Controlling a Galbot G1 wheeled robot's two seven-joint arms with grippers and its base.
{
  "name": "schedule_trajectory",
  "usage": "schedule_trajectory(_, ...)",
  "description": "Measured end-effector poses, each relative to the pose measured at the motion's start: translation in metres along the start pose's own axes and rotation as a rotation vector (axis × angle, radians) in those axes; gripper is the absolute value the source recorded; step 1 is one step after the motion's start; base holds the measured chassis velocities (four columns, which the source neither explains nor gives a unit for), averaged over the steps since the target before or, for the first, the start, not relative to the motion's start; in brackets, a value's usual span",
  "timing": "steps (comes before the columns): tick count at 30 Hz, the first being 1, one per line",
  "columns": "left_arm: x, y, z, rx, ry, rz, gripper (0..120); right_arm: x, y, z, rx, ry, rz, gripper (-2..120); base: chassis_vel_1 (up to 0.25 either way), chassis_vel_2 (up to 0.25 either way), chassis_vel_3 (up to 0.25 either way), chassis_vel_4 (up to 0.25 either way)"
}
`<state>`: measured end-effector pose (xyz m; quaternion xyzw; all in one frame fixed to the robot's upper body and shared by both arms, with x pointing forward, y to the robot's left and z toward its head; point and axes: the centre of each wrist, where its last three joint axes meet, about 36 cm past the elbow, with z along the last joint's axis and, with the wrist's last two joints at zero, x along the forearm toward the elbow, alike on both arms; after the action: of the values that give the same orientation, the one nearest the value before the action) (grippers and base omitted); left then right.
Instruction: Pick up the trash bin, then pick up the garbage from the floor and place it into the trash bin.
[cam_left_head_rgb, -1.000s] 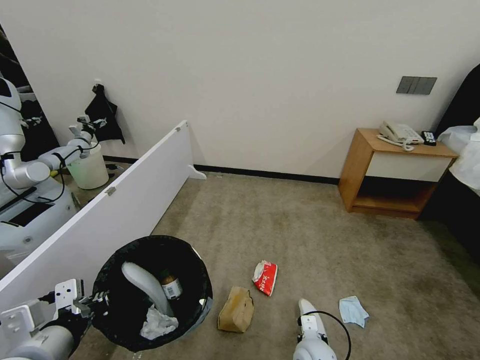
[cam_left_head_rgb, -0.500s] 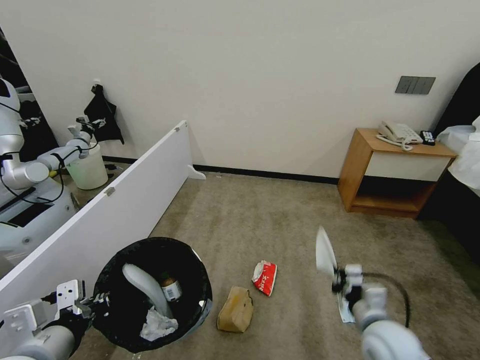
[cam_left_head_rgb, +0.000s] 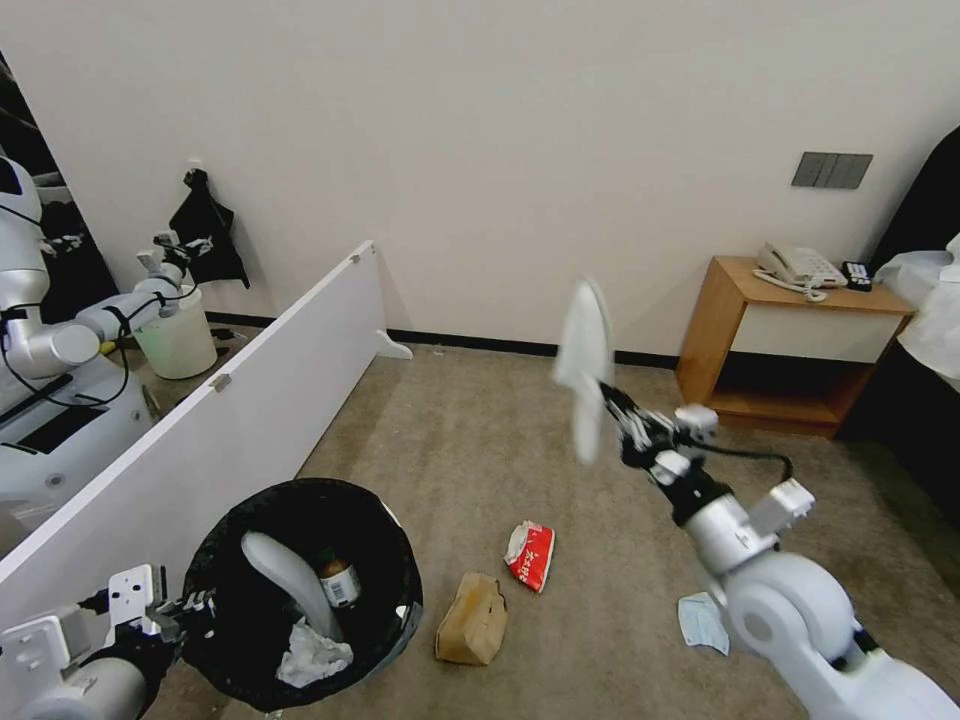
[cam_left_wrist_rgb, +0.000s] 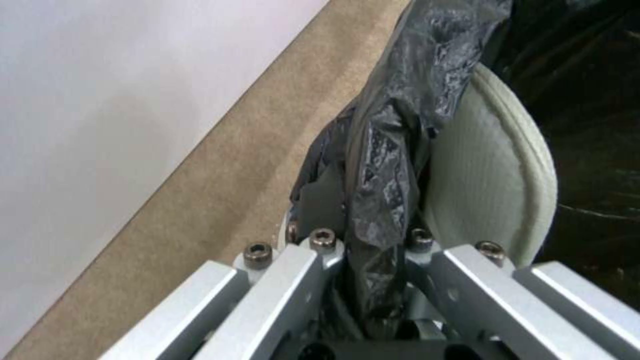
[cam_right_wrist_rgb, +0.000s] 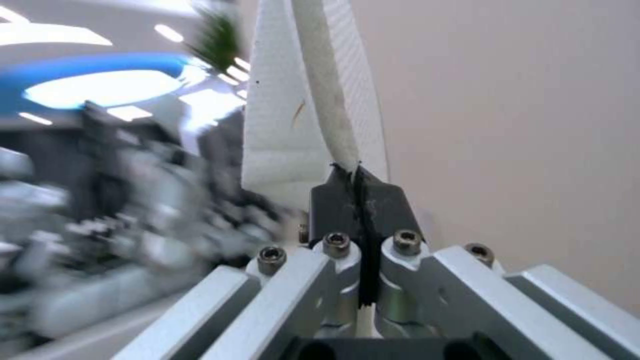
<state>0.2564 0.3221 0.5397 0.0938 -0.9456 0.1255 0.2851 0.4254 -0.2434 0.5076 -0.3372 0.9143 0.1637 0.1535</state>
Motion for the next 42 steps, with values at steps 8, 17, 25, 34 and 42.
schedule_trajectory(8, 0.003, 0.0, 0.001, -0.002, 0.004, -0.005, 3, -0.081, 0.052, 0.01, -0.127, -0.08, -0.318, 0, 0.0, 0.0, 0.0, 0.0)
schedule_trajectory(17, 0.003, 0.0, 0.001, -0.004, 0.006, -0.007, 3, -0.118, 0.103, 0.05, -0.247, -0.057, -0.48, 0, 0.0, 0.0, 0.0, 0.0)
schedule_trajectory(25, 0.002, -0.001, 0.001, -0.003, 0.005, -0.005, 3, -0.111, 0.119, 0.084, -0.273, 0.012, -0.524, 0, 0.0, 0.0, 0.0, 0.0)
schedule_trajectory(34, 0.004, -0.001, -0.001, -0.002, 0.007, 0.0, 3, -0.092, 0.113, 0.113, -0.244, 0.09, -0.525, 0, 0.0, 0.0, 0.0, 0.0)
schedule_trajectory(42, 0.005, -0.001, -0.001, 0.002, 0.01, 0.003, 3, -0.07, 0.108, 0.147, -0.21, 0.187, -0.515, 0, 0.0, 0.0, 0.0, 0.0)
